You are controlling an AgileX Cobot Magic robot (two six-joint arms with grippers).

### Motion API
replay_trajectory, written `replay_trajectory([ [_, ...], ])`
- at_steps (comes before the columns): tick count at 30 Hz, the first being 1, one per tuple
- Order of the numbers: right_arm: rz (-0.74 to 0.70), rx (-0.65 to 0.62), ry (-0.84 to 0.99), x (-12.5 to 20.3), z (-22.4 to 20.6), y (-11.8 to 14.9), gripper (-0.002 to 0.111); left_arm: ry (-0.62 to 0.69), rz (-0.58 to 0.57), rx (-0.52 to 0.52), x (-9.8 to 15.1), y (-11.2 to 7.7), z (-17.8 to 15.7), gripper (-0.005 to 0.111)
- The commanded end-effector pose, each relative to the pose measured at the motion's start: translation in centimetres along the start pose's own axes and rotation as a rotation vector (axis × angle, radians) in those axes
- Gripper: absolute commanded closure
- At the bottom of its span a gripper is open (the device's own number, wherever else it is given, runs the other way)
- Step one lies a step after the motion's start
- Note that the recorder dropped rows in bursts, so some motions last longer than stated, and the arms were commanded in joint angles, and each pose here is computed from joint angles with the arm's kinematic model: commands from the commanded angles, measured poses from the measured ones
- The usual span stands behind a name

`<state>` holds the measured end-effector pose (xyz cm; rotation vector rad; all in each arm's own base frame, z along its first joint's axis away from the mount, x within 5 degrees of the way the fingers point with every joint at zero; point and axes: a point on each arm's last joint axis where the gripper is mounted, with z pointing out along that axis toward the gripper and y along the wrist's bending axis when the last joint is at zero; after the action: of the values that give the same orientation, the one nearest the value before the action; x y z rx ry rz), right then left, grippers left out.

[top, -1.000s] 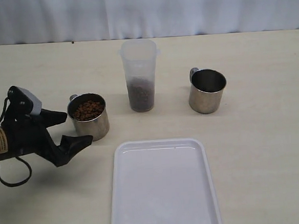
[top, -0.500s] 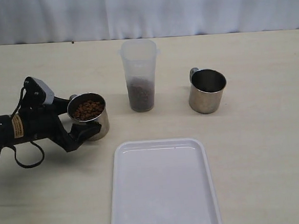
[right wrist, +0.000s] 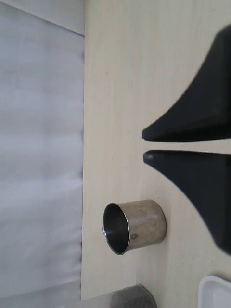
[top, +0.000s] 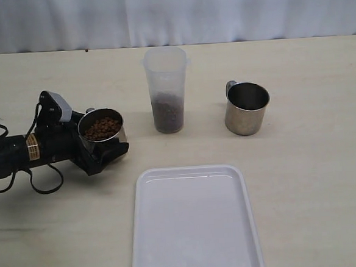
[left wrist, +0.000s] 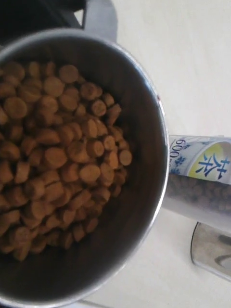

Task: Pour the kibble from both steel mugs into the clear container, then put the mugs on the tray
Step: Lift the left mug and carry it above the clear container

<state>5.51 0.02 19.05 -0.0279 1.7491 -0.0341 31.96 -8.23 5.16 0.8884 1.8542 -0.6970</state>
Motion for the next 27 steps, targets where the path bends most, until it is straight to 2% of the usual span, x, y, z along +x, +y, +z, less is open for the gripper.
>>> replay_trajectory([
  [1, 0.011, -0.005, 0.000, 0.1, 0.0, 0.0, 0.103, -0.003, -0.007, -0.005, 0.2, 0.1, 0.2, 0.004],
  [4, 0.011, -0.005, 0.000, 0.1, 0.0, 0.0, 0.103, -0.003, -0.007, -0.005, 0.2, 0.1, 0.2, 0.007],
  [6, 0.011, -0.005, 0.000, 0.1, 0.0, 0.0, 0.103, -0.003, -0.007, -0.005, 0.2, 0.1, 0.2, 0.022],
  [7, 0.011, -0.005, 0.000, 0.1, 0.0, 0.0, 0.103, -0.001, -0.007, -0.005, 0.2, 0.1, 0.2, 0.032],
  [12, 0.011, -0.005, 0.000, 0.1, 0.0, 0.0, 0.103, -0.018, 0.019, 0.022, -0.4, -0.2, 0.0, 0.107],
  [15, 0.011, -0.005, 0.000, 0.1, 0.0, 0.0, 0.103, -0.028, 0.066, 0.041, -2.5, -0.4, -0.8, 0.107],
  [17, 0.011, -0.005, 0.000, 0.1, 0.0, 0.0, 0.103, -0.003, 0.046, 0.007, -3.9, -0.2, -1.5, 0.107],
  [20, 0.011, -0.005, 0.000, 0.1, 0.0, 0.0, 0.103, 0.077, -0.011, -0.099, -5.8, 0.3, -2.9, 0.107],
  [23, 0.011, -0.005, 0.000, 0.1, 0.0, 0.0, 0.103, 0.162, -0.078, -0.250, -7.3, 0.9, -4.6, 0.107],
  [27, 0.011, -0.005, 0.000, 0.1, 0.0, 0.0, 0.103, 0.198, -0.022, -0.325, -9.5, -0.3, -5.5, 0.107],
])
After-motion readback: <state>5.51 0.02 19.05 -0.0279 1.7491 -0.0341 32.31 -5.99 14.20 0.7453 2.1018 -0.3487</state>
